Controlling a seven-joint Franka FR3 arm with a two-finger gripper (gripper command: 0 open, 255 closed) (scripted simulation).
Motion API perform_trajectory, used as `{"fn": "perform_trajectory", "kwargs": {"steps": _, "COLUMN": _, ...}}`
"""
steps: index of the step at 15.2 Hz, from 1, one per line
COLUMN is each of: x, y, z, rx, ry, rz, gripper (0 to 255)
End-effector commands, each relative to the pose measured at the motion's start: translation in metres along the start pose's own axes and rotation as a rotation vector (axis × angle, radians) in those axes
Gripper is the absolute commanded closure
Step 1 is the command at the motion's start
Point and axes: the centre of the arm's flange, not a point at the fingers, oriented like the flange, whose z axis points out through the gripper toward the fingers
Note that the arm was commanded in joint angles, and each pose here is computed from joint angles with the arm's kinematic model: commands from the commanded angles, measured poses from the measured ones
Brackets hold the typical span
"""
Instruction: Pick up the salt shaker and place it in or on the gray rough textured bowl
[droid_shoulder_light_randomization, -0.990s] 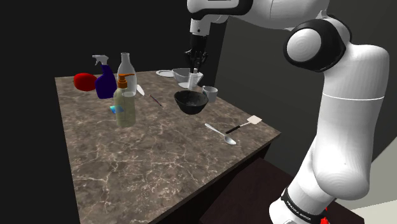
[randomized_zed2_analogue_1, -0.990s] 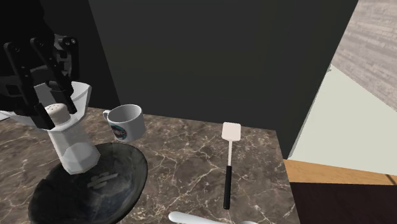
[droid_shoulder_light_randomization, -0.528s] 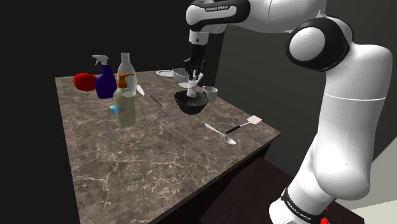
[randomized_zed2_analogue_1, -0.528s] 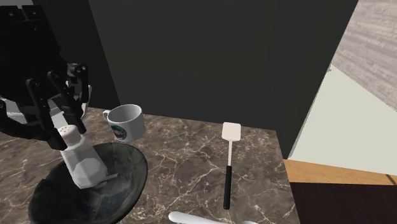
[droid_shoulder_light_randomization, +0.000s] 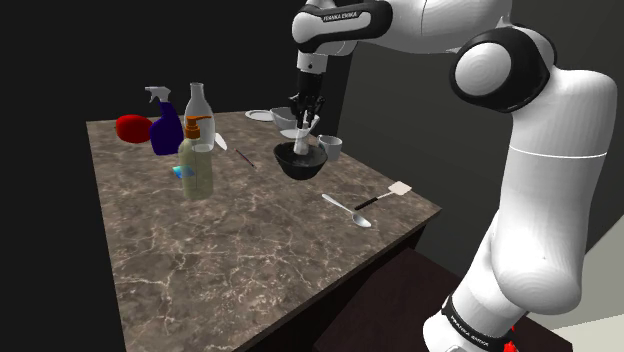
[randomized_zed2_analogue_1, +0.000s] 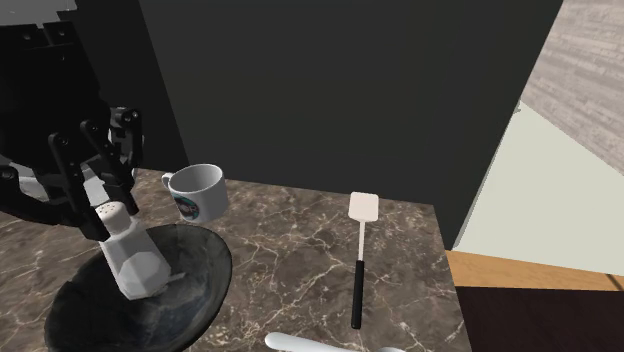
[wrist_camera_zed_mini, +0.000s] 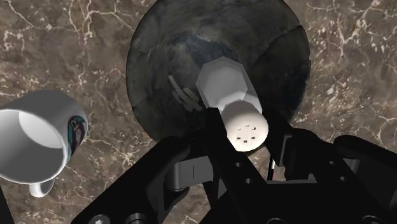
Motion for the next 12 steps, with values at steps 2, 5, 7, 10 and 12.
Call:
{"fn": "perform_trajectory", "kwargs": {"steps": 2, "x": 0.0, "y": 0.0, "z": 0.0, "rx": 0.0, "ry": 0.0, "rz": 0.0, "gripper": 0}}
{"fn": "perform_trajectory", "kwargs": {"steps": 5, "x": 0.0, "y": 0.0, "z": 0.0, "rx": 0.0, "ry": 0.0, "rz": 0.0, "gripper": 0}}
{"fn": "perform_trajectory", "kwargs": {"steps": 7, "x": 0.0, "y": 0.0, "z": -0.013, "rx": 0.0, "ry": 0.0, "rz": 0.0, "gripper": 0}}
{"fn": "perform_trajectory", "kwargs": {"steps": 10, "x": 0.0, "y": 0.0, "z": -0.05, "rx": 0.0, "ry": 0.0, "rz": 0.0, "gripper": 0}}
{"fn": "perform_trajectory", "kwargs": {"steps": 12, "x": 0.0, "y": 0.0, "z": -0.05, "rx": 0.0, "ry": 0.0, "rz": 0.0, "gripper": 0}}
